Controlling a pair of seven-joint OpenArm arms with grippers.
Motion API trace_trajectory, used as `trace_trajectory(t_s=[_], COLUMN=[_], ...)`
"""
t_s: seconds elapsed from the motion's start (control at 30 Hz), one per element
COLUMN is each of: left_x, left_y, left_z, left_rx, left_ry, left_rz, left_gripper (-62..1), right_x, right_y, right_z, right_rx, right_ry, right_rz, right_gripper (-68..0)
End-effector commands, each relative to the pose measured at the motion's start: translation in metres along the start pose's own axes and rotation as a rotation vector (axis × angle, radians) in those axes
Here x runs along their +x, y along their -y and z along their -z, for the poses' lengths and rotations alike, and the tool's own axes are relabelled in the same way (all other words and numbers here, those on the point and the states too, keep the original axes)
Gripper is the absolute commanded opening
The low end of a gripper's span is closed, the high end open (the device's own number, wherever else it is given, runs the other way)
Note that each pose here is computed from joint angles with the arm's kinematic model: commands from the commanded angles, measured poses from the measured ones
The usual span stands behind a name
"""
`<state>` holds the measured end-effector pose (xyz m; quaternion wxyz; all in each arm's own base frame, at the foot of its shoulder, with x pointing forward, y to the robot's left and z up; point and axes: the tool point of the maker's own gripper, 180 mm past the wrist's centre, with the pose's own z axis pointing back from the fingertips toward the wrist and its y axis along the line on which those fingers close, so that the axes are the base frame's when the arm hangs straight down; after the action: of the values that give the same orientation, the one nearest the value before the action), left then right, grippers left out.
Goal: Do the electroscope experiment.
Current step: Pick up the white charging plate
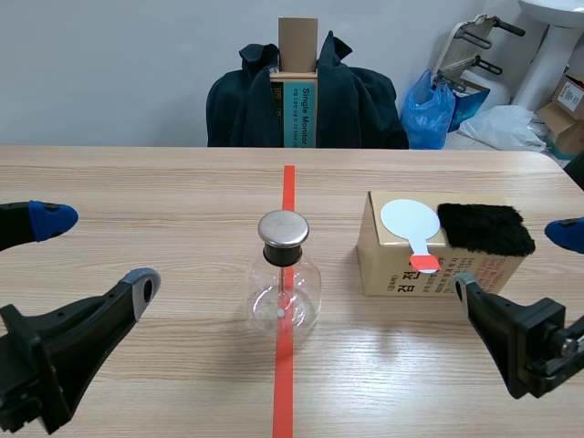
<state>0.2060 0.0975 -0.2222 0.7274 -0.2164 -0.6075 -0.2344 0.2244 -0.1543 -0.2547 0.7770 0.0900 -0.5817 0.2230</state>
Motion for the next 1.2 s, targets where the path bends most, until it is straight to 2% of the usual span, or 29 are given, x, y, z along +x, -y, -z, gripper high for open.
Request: trace_trajectory(t_s=[0.0, 0.13, 0.2, 0.27, 0.33, 0.53, 0.6, 0.7, 0.83, 0.97, 1.03, 1.17], left_x=[0.008, 0.007, 0.008, 0.008, 0.008, 0.008, 0.008, 0.008, 0.008, 0.008, 0.008, 0.008], left_y=[0.003, 0.003, 0.003, 0.003, 0.003, 0.003, 0.003, 0.003, 0.003, 0.003, 0.003, 0.003], left_z=[0.0, 0.0, 0.0, 0.0, 0.0, 0.0, 0.0, 0.0, 0.0, 0.0, 0.0, 0.0], left_rx=[-0.006, -0.007, -0.007, -0.007, -0.007, -0.007, -0.007, -0.007, -0.007, -0.007, -0.007, -0.007], left_ry=[0.028, 0.025, 0.026, 0.026, 0.026, 0.026, 0.026, 0.026, 0.026, 0.026, 0.026, 0.025], left_rz=[-0.003, 0.002, 0.002, 0.002, 0.002, 0.001, 0.001, 0.001, 0.001, 0.002, 0.002, 0.002], left_gripper=[1.4, 1.4, 1.4, 1.4, 1.4, 1.4, 1.4, 1.4, 1.4, 1.4, 1.4, 1.4], right_x=[0.01, 0.009, 0.006, 0.001, -0.007, -0.045, -0.049, -0.048, -0.038, -0.03, -0.031, -0.04], right_y=[-0.001, -0.001, -0.002, -0.002, -0.003, 0.005, 0.011, 0.016, 0.014, 0.01, 0.008, 0.001], right_z=[0.002, 0.002, 0.002, 0.002, 0.002, -0.004, -0.006, -0.006, 0.001, 0.017, 0.025, 0.041], right_rx=[0.015, 0.016, 0.018, 0.023, 0.032, 0.042, 0.016, -0.026, -0.109, -0.202, -0.239, -0.263], right_ry=[0.033, 0.027, 0.012, -0.014, -0.058, -0.264, -0.302, -0.32, -0.261, -0.188, -0.176, -0.17], right_rz=[-0.015, -0.028, -0.063, -0.13, -0.243, -0.737, -0.891, -1.079, -1.252, -1.328, -1.342, -1.342], right_gripper=[0.4, 0.4, 0.4, 0.4, 0.4, 0.4, 0.4, 0.4, 0.4, 0.4, 0.4, 0.4])
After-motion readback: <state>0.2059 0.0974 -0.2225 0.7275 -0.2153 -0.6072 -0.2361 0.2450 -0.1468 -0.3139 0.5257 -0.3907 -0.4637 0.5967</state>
